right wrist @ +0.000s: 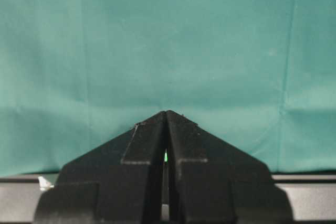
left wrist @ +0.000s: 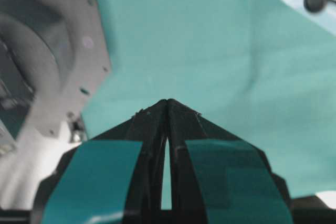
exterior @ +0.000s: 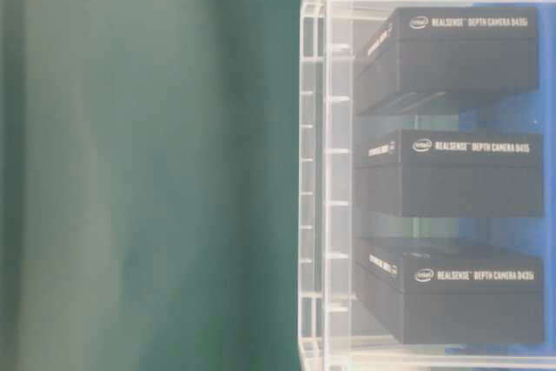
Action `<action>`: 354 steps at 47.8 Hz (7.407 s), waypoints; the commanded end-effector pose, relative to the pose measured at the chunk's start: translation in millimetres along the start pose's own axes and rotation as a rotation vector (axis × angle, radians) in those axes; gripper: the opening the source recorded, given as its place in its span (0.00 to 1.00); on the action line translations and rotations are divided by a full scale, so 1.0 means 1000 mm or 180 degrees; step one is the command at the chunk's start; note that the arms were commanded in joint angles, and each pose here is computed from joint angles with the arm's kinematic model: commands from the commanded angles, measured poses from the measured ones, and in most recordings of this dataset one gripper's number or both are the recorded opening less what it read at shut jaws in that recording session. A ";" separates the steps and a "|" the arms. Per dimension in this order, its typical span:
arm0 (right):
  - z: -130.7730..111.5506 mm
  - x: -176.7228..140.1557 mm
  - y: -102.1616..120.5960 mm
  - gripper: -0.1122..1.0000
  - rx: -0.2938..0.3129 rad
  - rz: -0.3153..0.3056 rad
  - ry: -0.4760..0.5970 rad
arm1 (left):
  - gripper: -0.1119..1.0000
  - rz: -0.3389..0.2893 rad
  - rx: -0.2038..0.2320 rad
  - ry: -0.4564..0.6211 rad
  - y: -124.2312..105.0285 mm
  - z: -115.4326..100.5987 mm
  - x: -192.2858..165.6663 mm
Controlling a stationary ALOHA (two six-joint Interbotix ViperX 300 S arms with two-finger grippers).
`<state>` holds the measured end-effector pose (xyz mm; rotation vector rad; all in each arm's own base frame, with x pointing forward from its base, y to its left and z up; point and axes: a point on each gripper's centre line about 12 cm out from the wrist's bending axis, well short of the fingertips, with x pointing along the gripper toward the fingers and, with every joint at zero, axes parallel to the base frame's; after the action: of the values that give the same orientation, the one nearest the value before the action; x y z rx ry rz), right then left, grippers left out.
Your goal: Take the box out of the case with the left arm.
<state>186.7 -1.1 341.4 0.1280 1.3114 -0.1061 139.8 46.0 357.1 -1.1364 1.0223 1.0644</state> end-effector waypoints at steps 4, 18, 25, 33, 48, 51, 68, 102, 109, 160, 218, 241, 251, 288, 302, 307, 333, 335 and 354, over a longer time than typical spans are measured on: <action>0.004 -0.007 -0.001 0.10 0.0013 -0.0014 -0.0076 | 0.10 -0.0033 -0.0076 -0.0105 0.003 0.021 -0.004; 0.004 -0.007 -0.001 0.10 0.0008 -0.0029 -0.0078 | 0.10 0.0043 -0.0217 -0.0108 0.006 0.038 -0.001; 0.004 -0.007 -0.001 0.10 0.0013 -0.0029 -0.0078 | 0.10 0.0067 -0.0199 -0.0028 0.003 0.038 0.000; 0.004 -0.007 -0.001 0.10 0.0008 -0.0027 -0.0078 | 0.11 0.0091 -0.0141 -0.0011 0.002 0.038 0.001; 0.004 -0.007 -0.001 0.10 0.0013 -0.0029 -0.0078 | 0.48 0.0067 -0.0127 -0.0020 0.001 0.037 0.001; 0.004 -0.007 -0.001 0.10 0.0013 -0.0029 -0.0074 | 0.66 0.0075 -0.0127 -0.0015 0.001 0.037 0.001; 0.004 -0.007 -0.001 0.10 0.0183 -0.0028 -0.0070 | 0.97 0.0074 -0.0112 -0.0021 0.002 0.036 0.002; 0.004 -0.007 -0.001 0.10 0.0193 -0.0027 -0.0074 | 0.97 0.0071 -0.0107 -0.0016 0.001 0.036 0.002; 0.004 -0.007 -0.001 0.10 0.0194 -0.0023 -0.0074 | 0.97 0.0048 -0.0107 -0.0010 -0.006 0.038 0.004; 0.003 -0.007 -0.005 0.10 0.0188 -0.0119 -0.0086 | 0.97 -0.0397 0.0381 -0.0004 -0.243 0.073 0.036; 0.002 -0.006 -0.009 0.10 0.0182 -0.0228 -0.0086 | 0.96 -0.0390 0.0371 0.0081 -0.304 0.075 0.070; 0.002 -0.006 -0.009 0.10 0.0182 -0.0228 -0.0086 | 0.96 -0.0374 0.0367 0.0081 -0.303 0.075 0.071; 0.002 -0.006 -0.009 0.10 0.0182 -0.0228 -0.0086 | 0.96 -0.0372 0.0367 0.0087 -0.303 0.075 0.072; 0.002 -0.006 -0.009 0.10 0.0182 -0.0228 -0.0086 | 0.96 -0.0340 0.0368 0.0101 -0.303 0.074 0.078; 0.002 -0.006 -0.009 0.10 0.0182 -0.0229 -0.0082 | 0.96 -0.0297 0.0366 0.0112 -0.301 0.073 0.084; 0.002 -0.006 -0.009 0.10 0.0182 -0.0229 -0.0082 | 0.96 -0.0345 0.0364 0.0100 -0.303 0.073 0.090; 0.001 -0.005 -0.009 0.10 0.0182 -0.0228 -0.0086 | 0.96 -0.0331 0.0348 0.0105 -0.299 0.069 0.136; 0.000 -0.005 -0.009 0.10 0.0186 -0.0228 -0.0087 | 0.96 -0.0317 0.0344 0.0110 -0.298 0.068 0.141; -0.003 -0.002 -0.010 0.10 0.0185 -0.0232 -0.0067 | 0.96 -0.0258 0.0267 0.0116 -0.291 0.072 0.167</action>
<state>182.0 -9.8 339.2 0.1261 1.3082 -0.2051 463.8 103.4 247.2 -1.1152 1.0610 0.9391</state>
